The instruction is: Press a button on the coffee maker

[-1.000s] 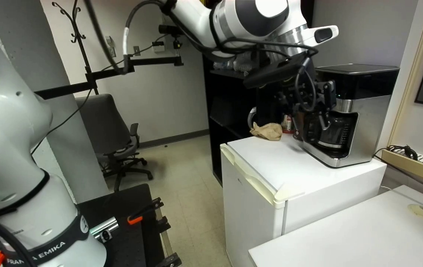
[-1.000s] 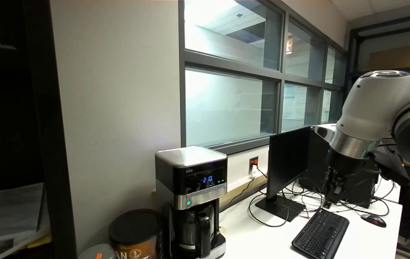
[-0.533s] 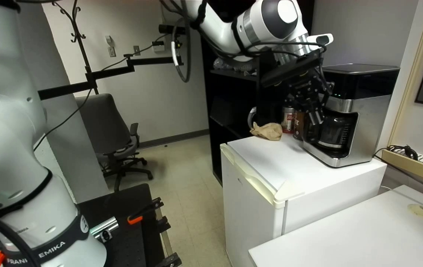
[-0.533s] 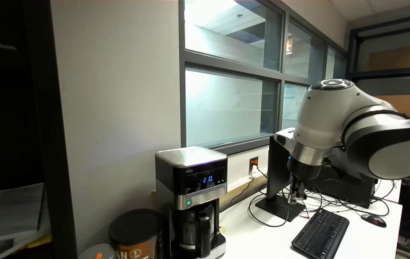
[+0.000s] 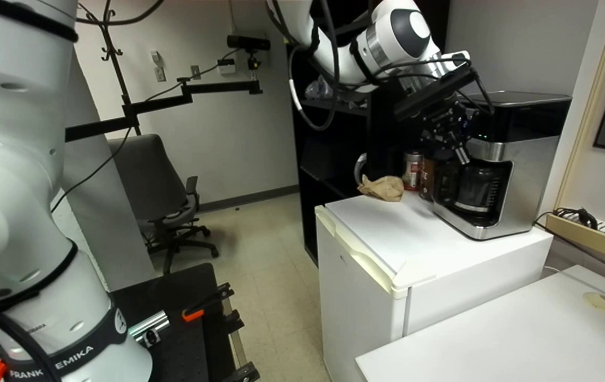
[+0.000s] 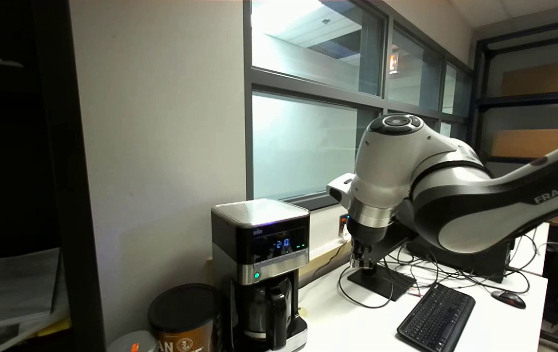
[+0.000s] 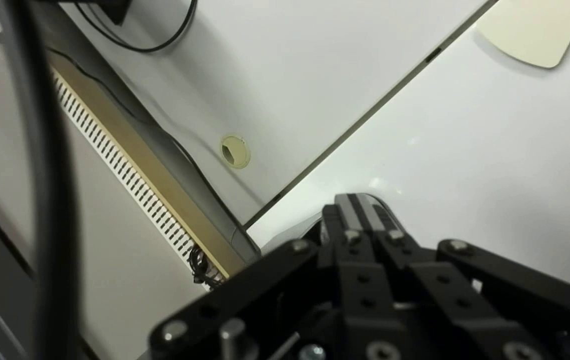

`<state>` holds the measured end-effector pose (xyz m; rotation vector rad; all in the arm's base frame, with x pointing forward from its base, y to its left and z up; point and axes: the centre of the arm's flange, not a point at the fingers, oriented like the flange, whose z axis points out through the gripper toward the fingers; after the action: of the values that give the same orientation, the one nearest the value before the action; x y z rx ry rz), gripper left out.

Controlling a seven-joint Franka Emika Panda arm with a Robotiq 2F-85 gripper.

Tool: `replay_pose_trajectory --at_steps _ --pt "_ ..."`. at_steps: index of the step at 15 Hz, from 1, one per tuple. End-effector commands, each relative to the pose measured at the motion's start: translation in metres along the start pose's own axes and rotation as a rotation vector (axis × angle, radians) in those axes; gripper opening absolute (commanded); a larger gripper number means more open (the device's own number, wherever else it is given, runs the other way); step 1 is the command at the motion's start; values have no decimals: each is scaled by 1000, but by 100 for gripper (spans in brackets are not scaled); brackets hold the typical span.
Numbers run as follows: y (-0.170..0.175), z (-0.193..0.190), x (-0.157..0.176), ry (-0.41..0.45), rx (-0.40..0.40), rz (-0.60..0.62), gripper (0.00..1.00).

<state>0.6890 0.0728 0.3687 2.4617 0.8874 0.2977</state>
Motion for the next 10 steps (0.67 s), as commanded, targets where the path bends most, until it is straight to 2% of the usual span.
replay_pose_trajectory --at_steps 1,10 --pt "11 11 46 4 -56 -78 0" --pt "-1 13 95 66 -107 -173 0"
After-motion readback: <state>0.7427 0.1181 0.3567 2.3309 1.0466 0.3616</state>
